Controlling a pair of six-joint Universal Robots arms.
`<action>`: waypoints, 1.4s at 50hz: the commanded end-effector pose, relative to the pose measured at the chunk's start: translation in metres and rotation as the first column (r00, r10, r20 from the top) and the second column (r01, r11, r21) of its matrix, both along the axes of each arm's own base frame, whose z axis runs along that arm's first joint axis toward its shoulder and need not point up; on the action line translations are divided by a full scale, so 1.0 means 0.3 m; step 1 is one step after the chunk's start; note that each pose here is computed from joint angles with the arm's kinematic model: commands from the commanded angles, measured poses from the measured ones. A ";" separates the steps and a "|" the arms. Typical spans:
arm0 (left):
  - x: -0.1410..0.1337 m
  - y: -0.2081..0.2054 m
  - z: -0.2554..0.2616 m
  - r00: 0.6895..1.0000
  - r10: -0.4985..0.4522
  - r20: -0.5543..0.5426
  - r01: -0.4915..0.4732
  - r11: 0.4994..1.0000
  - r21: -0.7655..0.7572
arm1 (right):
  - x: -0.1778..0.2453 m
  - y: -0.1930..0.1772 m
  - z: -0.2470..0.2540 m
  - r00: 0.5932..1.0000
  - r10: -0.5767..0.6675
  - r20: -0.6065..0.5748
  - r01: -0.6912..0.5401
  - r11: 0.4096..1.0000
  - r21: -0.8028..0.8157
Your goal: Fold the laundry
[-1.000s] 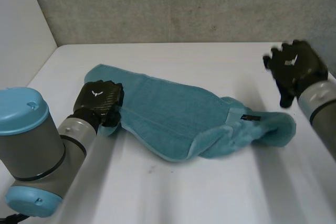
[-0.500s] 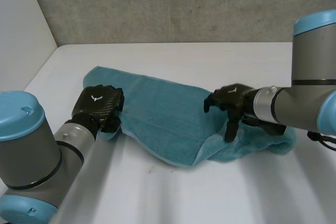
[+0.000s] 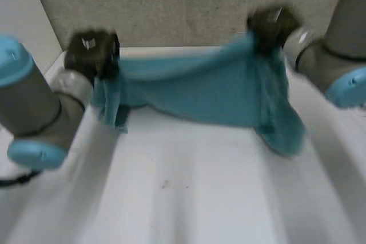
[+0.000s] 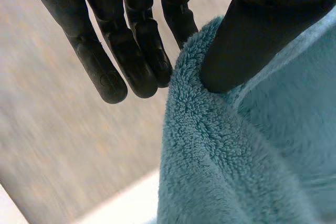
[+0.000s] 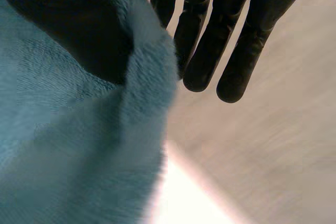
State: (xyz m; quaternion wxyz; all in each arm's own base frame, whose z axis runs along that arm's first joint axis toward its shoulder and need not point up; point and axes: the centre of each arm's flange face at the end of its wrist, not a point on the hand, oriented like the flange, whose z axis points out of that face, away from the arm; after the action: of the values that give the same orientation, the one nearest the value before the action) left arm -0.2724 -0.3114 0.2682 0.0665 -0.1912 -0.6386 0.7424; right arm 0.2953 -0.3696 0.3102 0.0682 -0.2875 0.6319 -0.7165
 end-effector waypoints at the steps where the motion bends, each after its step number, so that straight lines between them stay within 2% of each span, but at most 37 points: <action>1: 0.049 -0.123 0.428 0.977 0.003 -0.212 -0.108 0.868 -0.484 | -0.060 0.042 0.327 0.949 -0.053 0.312 0.180 0.901 -0.395; 2: 0.050 -0.123 0.429 0.977 0.003 -0.212 -0.108 0.868 -0.485 | -0.060 0.042 0.327 0.948 -0.052 0.312 0.180 0.901 -0.396; 3: 0.056 -0.118 0.464 0.974 -0.016 -0.225 -0.110 0.838 -0.534 | -0.068 0.071 0.337 0.948 -0.039 0.315 0.175 0.893 -0.415; 5: 0.063 -0.116 0.473 0.975 -0.030 -0.219 -0.100 0.827 -0.554 | -0.078 0.102 0.337 0.951 -0.028 0.309 0.164 0.890 -0.425; 6: 0.062 -0.113 0.437 0.981 -0.032 -0.194 -0.076 0.848 -0.525 | -0.083 0.126 0.316 0.955 -0.016 0.295 0.145 0.895 -0.422; 7: 0.062 -0.113 0.436 0.981 -0.032 -0.194 -0.076 0.848 -0.525 | -0.083 0.144 0.279 0.962 -0.005 0.274 0.120 0.907 -0.404; 9: 0.060 -0.110 0.304 0.991 -0.036 -0.131 -0.020 0.913 -0.407 | -0.080 0.159 0.235 0.969 0.006 0.248 0.091 0.921 -0.378; 10: 0.060 -0.110 0.303 0.991 -0.037 -0.131 -0.020 0.913 -0.407 | -0.080 0.159 0.235 0.969 0.006 0.248 0.091 0.922 -0.378; 12: 0.058 -0.087 0.161 0.996 -0.056 -0.070 0.035 0.962 -0.272 | -0.072 0.182 0.116 0.981 0.025 0.193 0.033 0.956 -0.293; 13: 0.058 -0.087 0.161 0.996 -0.056 -0.070 0.035 0.962 -0.271 | -0.072 0.182 0.115 0.981 0.025 0.193 0.033 0.956 -0.293; 14: 0.060 -0.067 0.090 0.997 -0.069 -0.040 0.060 0.978 -0.200 | -0.071 0.189 0.053 0.986 0.026 0.167 0.015 0.970 -0.241; 15: 0.060 -0.067 0.089 0.997 -0.069 -0.040 0.060 0.978 -0.199 | -0.073 0.199 -0.006 0.989 0.023 0.145 0.005 0.982 -0.189; 17: 0.065 -0.021 -0.040 0.995 -0.097 0.001 0.097 0.993 -0.061 | -0.077 0.210 -0.066 0.992 0.019 0.121 -0.003 0.991 -0.134; 18: 0.065 -0.021 -0.040 0.995 -0.097 0.001 0.097 0.993 -0.061 | -0.077 0.210 -0.066 0.992 0.019 0.121 -0.003 0.991 -0.134; 20: 0.071 0.030 -0.151 0.991 -0.129 0.033 0.127 0.990 0.066 | -0.086 0.227 -0.198 0.998 0.003 0.064 -0.003 1.000 -0.008; 21: 0.072 0.031 -0.152 0.991 -0.129 0.033 0.127 0.990 0.066 | -0.086 0.228 -0.198 0.998 0.003 0.064 -0.003 1.000 -0.007; 23: 0.079 0.070 -0.241 0.987 -0.149 0.065 0.135 0.974 0.179 | -0.088 0.246 -0.315 1.000 0.003 -0.002 -0.003 0.996 0.090; 26: 0.086 0.082 -0.286 0.984 -0.152 0.089 0.127 0.963 0.239 | -0.091 0.256 -0.367 0.999 0.001 -0.047 0.005 0.991 0.134; 28: 0.096 0.105 -0.340 0.975 -0.165 0.150 0.109 0.939 0.327 | -0.087 0.266 -0.376 0.998 0.009 -0.061 0.000 0.990 0.144; 35: 0.110 0.120 -0.359 0.969 -0.172 0.179 0.093 0.920 0.381 | -0.084 0.272 -0.318 0.999 0.003 -0.040 0.001 0.993 0.114; 45: 0.075 0.187 -0.350 0.972 -0.186 0.146 0.114 0.910 0.399 | -0.048 0.329 -0.061 0.998 -0.053 0.025 0.054 0.998 -0.018; 48: 0.072 0.221 -0.310 0.983 -0.149 0.105 0.097 0.916 0.390 | -0.042 0.337 -0.037 0.998 -0.056 0.023 0.057 0.998 -0.014; 50: 0.083 0.255 -0.290 0.994 -0.093 0.065 0.059 0.916 0.397 | -0.031 0.355 0.002 0.998 -0.056 0.020 0.057 0.998 -0.003; 57: 0.075 0.342 -0.261 1.000 -0.024 -0.014 0.028 0.913 0.407 | 0.000 0.397 0.058 0.998 -0.052 0.043 0.053 0.998 -0.017; 63: 0.064 0.404 -0.272 0.997 0.046 -0.064 -0.014 0.902 0.432 | 0.012 0.436 0.153 0.989 -0.056 0.140 0.064 0.996 -0.055; 70: 0.055 0.411 -0.303 0.988 0.122 -0.095 -0.068 0.896 0.440 | 0.005 0.486 0.241 0.970 -0.023 0.242 0.041 0.997 -0.071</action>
State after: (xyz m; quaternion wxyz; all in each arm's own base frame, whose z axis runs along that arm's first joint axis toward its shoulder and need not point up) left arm -0.2533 -0.1896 0.1859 0.1178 -0.1279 -0.7875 0.5913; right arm 0.2984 -0.2369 0.3604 0.0873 -0.2155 0.6104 -0.7572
